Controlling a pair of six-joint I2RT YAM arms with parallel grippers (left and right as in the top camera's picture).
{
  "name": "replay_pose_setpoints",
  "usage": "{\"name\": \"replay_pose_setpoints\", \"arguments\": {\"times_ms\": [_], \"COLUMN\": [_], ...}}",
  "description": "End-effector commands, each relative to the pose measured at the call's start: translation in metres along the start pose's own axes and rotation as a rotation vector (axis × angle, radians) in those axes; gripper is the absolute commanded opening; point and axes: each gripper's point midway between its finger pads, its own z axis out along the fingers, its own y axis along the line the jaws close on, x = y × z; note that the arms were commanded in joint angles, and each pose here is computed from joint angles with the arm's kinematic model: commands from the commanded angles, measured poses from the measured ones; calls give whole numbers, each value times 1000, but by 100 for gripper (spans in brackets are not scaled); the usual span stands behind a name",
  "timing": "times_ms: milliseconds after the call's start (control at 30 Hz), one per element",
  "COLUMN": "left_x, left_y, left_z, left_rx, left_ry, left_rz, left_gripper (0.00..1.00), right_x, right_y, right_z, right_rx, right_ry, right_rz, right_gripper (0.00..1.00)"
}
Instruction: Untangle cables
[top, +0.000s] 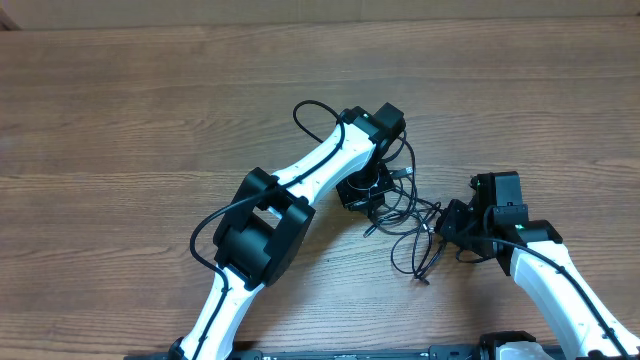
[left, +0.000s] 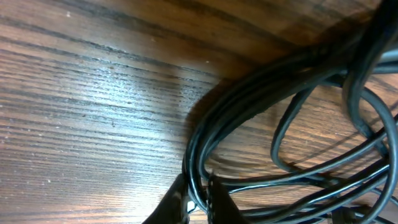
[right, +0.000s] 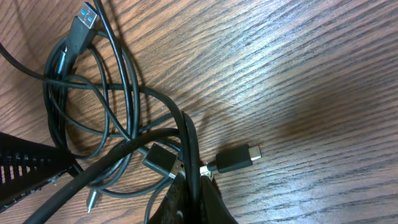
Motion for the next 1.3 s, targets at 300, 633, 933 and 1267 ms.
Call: {"name": "replay_pose_setpoints", "arguments": {"times_ms": [300,633,933,1267], "left_x": [-47,-109,-133,-149], "left_y": [53,133,238,368], "left_z": [-29,-174,-261,-283], "left_rx": [-160,-46,45,113], "left_ry": [-128,-404,-564,-572], "left_rz": [-16,-125,-318,-605], "left_gripper": [4,4,4,4], "right_x": [-1,-2,-5,-16], "right_y": [-6,-34,-53,-82], "right_z": [-1,-4,-9,-17], "right_rx": [38,184,244,279], "right_ry": [-3,-37,-56,-83], "right_rz": [-11,80,174,301], "right_gripper": [4,4,4,4]}}
